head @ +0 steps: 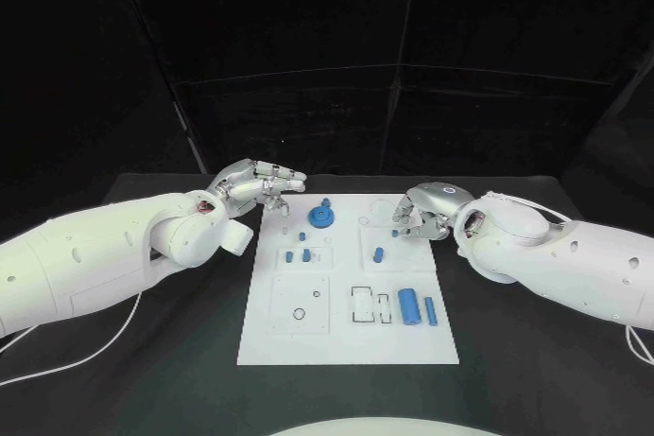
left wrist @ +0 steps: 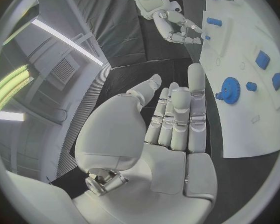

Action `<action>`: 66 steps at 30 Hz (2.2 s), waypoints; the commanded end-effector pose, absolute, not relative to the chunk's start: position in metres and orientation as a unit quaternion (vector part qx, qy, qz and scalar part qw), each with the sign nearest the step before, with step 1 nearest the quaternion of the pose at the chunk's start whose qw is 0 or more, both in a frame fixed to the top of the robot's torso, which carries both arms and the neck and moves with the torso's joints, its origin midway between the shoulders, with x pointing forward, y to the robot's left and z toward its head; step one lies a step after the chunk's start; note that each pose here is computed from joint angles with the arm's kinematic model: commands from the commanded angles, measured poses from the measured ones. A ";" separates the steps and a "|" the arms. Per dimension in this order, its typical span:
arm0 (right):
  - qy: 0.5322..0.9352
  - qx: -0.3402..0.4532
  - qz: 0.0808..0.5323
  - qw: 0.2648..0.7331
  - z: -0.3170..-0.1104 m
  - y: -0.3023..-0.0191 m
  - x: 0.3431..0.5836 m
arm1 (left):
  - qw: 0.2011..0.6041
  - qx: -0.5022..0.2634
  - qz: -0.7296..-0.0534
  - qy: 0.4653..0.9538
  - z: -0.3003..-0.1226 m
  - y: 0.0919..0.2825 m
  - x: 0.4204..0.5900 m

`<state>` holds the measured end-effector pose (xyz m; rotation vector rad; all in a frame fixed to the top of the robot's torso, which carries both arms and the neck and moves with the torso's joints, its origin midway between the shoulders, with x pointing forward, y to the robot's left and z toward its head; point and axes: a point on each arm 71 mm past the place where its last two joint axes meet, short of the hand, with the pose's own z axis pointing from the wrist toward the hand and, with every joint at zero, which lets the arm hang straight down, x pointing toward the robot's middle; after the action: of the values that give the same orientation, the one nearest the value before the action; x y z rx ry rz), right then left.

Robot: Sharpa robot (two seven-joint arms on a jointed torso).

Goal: Assemble the parts on the task board

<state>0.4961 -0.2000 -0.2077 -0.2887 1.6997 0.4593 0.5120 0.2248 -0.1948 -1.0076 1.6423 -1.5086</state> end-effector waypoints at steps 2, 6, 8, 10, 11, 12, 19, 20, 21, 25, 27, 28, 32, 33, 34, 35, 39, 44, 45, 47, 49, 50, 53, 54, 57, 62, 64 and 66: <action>0.745 -0.136 0.196 0.622 -0.210 -0.196 0.497 | 0.328 -0.397 -0.603 0.609 -0.191 0.223 0.512; 0.752 -0.138 0.198 0.613 -0.215 -0.193 0.496 | 0.327 -0.397 -0.604 0.609 -0.191 0.222 0.511; 0.755 -0.139 0.199 0.610 -0.217 -0.192 0.496 | 0.326 -0.397 -0.603 0.610 -0.192 0.221 0.511; 0.756 -0.139 0.200 0.607 -0.219 -0.191 0.496 | 0.325 -0.397 -0.603 0.610 -0.192 0.221 0.511; 0.757 -0.139 0.200 0.607 -0.219 -0.191 0.496 | 0.325 -0.397 -0.603 0.611 -0.192 0.221 0.511; 0.757 -0.139 0.200 0.606 -0.219 -0.191 0.496 | 0.325 -0.397 -0.603 0.611 -0.192 0.221 0.511; 0.758 -0.140 0.205 0.603 -0.221 -0.186 0.496 | 0.325 -0.398 -0.603 0.610 -0.192 0.221 0.512; 0.758 -0.140 0.206 0.603 -0.221 -0.186 0.496 | 0.325 -0.398 -0.603 0.611 -0.192 0.221 0.512; 0.758 -0.141 0.206 0.602 -0.221 -0.185 0.496 | 0.325 -0.398 -0.603 0.611 -0.192 0.221 0.512; 0.763 -0.140 0.204 0.598 -0.222 -0.185 0.496 | 0.324 -0.398 -0.602 0.612 -0.193 0.221 0.513; 0.766 -0.140 0.202 0.594 -0.223 -0.185 0.497 | 0.324 -0.398 -0.602 0.612 -0.193 0.221 0.513; 0.767 -0.140 0.200 0.593 -0.223 -0.185 0.497 | 0.324 -0.398 -0.601 0.612 -0.193 0.221 0.513; 0.774 -0.138 0.192 0.587 -0.225 -0.186 0.497 | 0.325 -0.399 -0.601 0.612 -0.193 0.221 0.513; 0.775 -0.137 0.191 0.587 -0.225 -0.186 0.497 | 0.325 -0.399 -0.601 0.612 -0.193 0.221 0.513; 0.775 -0.136 0.189 0.587 -0.225 -0.186 0.498 | 0.325 -0.399 -0.601 0.612 -0.193 0.221 0.513; 0.775 -0.136 0.187 0.588 -0.225 -0.186 0.498 | 0.325 -0.399 -0.601 0.612 -0.193 0.221 0.513; 0.770 -0.138 0.177 0.598 -0.225 -0.186 0.498 | 0.324 -0.398 -0.601 0.613 -0.193 0.220 0.513; 0.753 -0.141 0.170 0.620 -0.222 -0.186 0.498 | 0.324 -0.399 -0.601 0.612 -0.193 0.221 0.513; 0.748 -0.141 0.170 0.625 -0.221 -0.185 0.498 | 0.324 -0.399 -0.601 0.612 -0.193 0.221 0.513; 0.740 -0.140 0.172 0.635 -0.219 -0.185 0.497 | 0.325 -0.399 -0.601 0.612 -0.193 0.221 0.513; 0.732 -0.138 0.175 0.644 -0.217 -0.184 0.497 | 0.325 -0.399 -0.601 0.612 -0.193 0.221 0.513; 0.730 -0.137 0.176 0.646 -0.216 -0.184 0.496 | 0.325 -0.399 -0.601 0.612 -0.193 0.221 0.513; 0.726 -0.134 0.181 0.650 -0.215 -0.183 0.496 | 0.325 -0.399 -0.601 0.612 -0.193 0.221 0.513; 0.725 -0.132 0.183 0.651 -0.214 -0.182 0.495 | 0.325 -0.399 -0.601 0.612 -0.193 0.222 0.513; 0.725 -0.124 0.189 0.651 -0.214 -0.183 0.494 | 0.325 -0.399 -0.600 0.612 -0.193 0.222 0.513; 0.729 -0.110 0.197 0.646 -0.213 -0.185 0.492 | 0.325 -0.399 -0.600 0.612 -0.193 0.223 0.513; 0.732 -0.102 0.201 0.643 -0.213 -0.186 0.491 | 0.325 -0.399 -0.600 0.612 -0.193 0.223 0.513; 0.734 -0.095 0.205 0.641 -0.213 -0.187 0.490 | 0.325 -0.399 -0.600 0.613 -0.193 0.223 0.513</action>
<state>0.4903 -0.1872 -0.2155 -0.2690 1.6830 0.4407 0.5129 0.2233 -0.1953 -1.0523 1.6165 -1.5497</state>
